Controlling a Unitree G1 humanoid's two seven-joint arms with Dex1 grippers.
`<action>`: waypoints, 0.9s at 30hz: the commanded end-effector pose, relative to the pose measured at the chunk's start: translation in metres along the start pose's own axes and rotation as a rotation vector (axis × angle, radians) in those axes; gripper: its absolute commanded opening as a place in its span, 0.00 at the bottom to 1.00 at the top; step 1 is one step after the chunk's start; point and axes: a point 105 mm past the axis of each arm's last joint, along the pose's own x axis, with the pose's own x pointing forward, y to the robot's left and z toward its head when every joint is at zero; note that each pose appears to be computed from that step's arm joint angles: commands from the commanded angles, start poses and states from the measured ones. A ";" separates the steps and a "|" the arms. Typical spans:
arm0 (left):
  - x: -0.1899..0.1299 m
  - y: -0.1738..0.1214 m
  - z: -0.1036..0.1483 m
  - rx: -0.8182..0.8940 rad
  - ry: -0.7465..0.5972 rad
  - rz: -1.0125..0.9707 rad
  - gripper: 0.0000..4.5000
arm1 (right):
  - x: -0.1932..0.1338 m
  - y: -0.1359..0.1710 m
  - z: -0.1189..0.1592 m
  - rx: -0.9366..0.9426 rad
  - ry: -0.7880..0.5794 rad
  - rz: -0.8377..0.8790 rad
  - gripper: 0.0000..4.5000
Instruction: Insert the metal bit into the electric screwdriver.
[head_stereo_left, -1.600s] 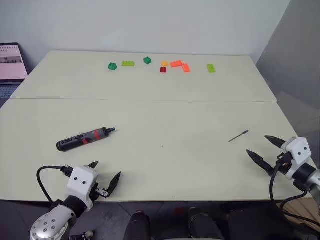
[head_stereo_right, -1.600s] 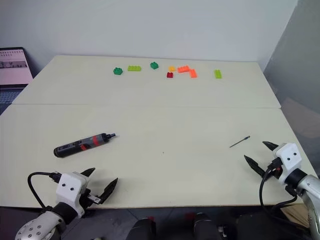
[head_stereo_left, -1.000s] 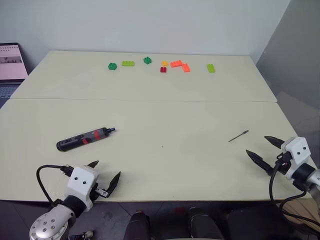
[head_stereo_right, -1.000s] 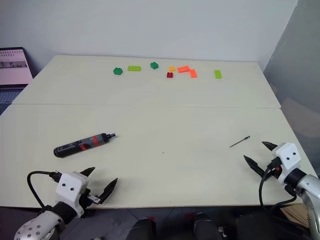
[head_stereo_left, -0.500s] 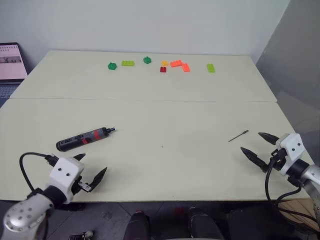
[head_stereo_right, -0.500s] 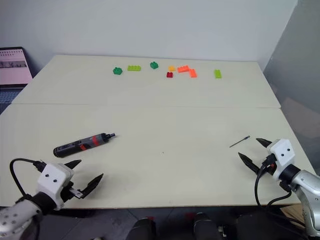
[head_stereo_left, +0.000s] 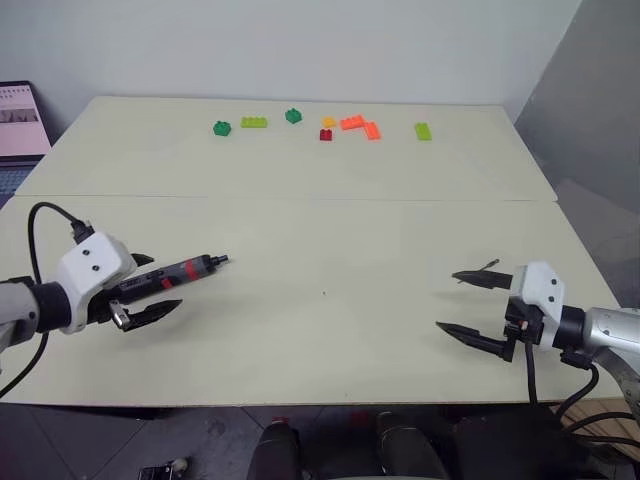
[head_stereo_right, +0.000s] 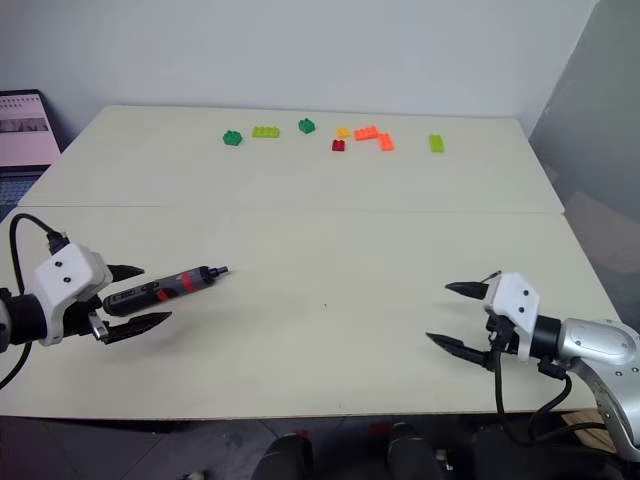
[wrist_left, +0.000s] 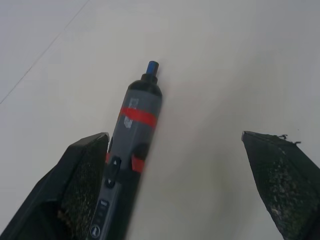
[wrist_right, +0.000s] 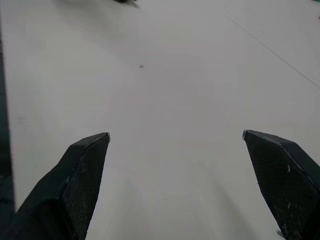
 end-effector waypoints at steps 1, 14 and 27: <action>0.003 0.012 0.004 0.050 0.057 -0.019 0.99 | 0.005 0.011 0.020 -0.050 -0.027 0.082 1.00; 0.029 0.043 0.009 0.192 0.245 -0.228 0.99 | 0.019 0.025 0.036 0.016 0.008 0.142 1.00; 0.045 0.051 0.007 0.117 0.270 -0.321 0.99 | 0.032 0.033 0.040 0.027 -0.023 0.109 1.00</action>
